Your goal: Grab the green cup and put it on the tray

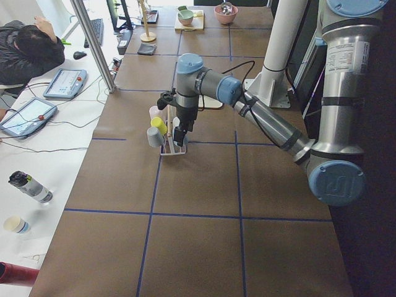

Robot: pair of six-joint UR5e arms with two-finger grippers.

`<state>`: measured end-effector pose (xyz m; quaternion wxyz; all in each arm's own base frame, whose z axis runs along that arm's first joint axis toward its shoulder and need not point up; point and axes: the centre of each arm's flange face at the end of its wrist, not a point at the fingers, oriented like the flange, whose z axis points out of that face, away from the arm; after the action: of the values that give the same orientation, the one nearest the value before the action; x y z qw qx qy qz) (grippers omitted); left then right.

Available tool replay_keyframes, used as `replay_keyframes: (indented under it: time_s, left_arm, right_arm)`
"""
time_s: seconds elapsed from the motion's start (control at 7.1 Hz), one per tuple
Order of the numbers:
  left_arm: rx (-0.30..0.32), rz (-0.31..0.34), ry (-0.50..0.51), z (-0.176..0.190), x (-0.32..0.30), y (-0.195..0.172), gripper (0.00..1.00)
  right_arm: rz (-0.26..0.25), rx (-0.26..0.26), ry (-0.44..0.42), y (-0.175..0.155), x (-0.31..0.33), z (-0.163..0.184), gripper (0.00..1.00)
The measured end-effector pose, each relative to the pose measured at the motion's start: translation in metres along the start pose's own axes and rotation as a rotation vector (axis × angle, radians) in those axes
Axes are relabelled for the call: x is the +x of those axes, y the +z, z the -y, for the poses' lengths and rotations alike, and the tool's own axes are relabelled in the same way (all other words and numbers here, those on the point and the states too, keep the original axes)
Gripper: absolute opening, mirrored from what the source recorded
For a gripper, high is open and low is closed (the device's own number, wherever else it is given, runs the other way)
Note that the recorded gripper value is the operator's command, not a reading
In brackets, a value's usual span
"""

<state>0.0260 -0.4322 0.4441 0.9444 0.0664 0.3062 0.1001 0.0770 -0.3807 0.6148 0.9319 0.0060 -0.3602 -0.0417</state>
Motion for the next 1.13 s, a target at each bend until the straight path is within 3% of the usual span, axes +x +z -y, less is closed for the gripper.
replay_keyframes:
  time_s: [0.14, 0.28, 0.56, 0.85, 1.13]
  left_arm:
    - [-0.059, -0.004, -0.034, -0.015, -0.043, 0.026, 1.0]
    - [-0.116, -0.016, 0.006, -0.027, -0.079, 0.054, 1.0]
    - [-0.173, -0.049, 0.005, -0.044, -0.138, 0.086, 1.0]
    - [-0.138, -0.152, -0.092, -0.053, -0.173, 0.086, 1.0]
    - [-0.114, -0.182, -0.11, -0.054, -0.179, 0.082, 1.0]
  right_arm:
    - [-0.001, 0.001, 0.0, 0.0, 0.0, 0.0, 1.0]
    - [-0.001, 0.002, 0.0, -0.001, 0.0, 0.0, 1.0]
    - [-0.001, 0.004, -0.001, -0.002, -0.001, 0.001, 1.0]
    - [-0.001, 0.008, -0.002, -0.003, -0.002, 0.002, 1.0]
    - [-0.002, 0.009, -0.002, -0.004, -0.003, 0.003, 1.0]
